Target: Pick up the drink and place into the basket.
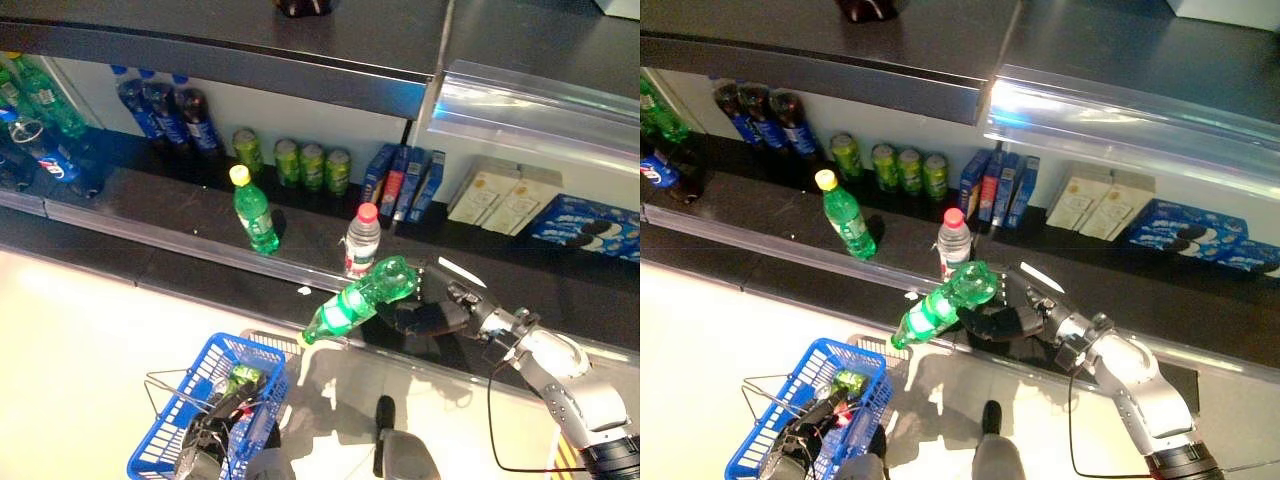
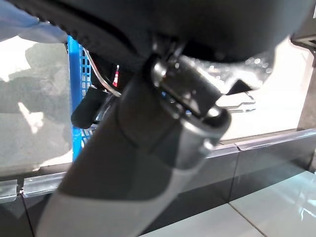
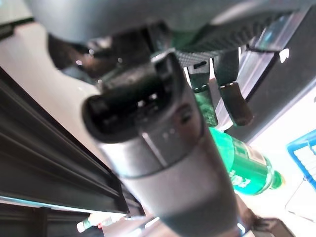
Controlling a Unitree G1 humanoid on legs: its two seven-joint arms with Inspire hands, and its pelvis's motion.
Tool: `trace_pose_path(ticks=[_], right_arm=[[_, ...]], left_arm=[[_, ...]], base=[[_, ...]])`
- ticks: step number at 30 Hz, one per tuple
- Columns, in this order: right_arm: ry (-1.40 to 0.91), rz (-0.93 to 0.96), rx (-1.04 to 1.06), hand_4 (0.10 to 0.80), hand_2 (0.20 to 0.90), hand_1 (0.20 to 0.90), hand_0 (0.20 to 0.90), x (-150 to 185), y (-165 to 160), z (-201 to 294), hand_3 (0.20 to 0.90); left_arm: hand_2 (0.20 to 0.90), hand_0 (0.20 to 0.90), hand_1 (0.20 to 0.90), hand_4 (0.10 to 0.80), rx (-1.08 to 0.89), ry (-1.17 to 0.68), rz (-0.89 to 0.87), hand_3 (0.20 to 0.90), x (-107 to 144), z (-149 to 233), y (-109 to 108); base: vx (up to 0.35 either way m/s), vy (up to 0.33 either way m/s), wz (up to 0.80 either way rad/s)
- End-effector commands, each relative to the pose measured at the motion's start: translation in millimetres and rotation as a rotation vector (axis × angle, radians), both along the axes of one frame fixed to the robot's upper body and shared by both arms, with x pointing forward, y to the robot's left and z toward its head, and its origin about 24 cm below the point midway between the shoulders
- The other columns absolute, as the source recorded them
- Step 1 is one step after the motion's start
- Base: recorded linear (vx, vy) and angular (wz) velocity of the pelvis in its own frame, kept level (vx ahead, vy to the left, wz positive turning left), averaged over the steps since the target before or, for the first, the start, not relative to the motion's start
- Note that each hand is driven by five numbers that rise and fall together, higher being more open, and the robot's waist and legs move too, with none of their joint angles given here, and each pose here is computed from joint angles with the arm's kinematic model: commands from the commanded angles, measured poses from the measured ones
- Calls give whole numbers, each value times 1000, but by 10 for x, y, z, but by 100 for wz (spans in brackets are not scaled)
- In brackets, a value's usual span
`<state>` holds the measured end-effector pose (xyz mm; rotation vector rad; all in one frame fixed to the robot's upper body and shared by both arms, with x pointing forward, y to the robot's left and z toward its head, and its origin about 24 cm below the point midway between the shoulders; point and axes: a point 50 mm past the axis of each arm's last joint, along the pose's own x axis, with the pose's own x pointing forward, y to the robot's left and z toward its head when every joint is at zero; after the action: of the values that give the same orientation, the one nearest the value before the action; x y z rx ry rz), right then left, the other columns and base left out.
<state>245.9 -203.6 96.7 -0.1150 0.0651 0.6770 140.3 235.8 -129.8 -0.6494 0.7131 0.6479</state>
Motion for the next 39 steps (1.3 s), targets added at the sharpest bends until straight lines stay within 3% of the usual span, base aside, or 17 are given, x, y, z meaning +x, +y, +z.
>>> trace_pose_path(ticks=[1,20,39], right_arm=[[-255,183,263,100,300,300,300,-40,351,576,200],[-271,220,335,100,300,300,300,-48,812,463,200],[-402,65,224,100,300,300,300,131,903,539,200]], left_arm=[[300,300,300,100,252,-345,-69,200,384,558,422],[300,300,300,100,224,-639,-558,200,704,1186,-95],[300,300,300,100,259,-712,-993,200,609,1433,-342]], base=[[0,0,0],[4,9,10],[22,23,10]])
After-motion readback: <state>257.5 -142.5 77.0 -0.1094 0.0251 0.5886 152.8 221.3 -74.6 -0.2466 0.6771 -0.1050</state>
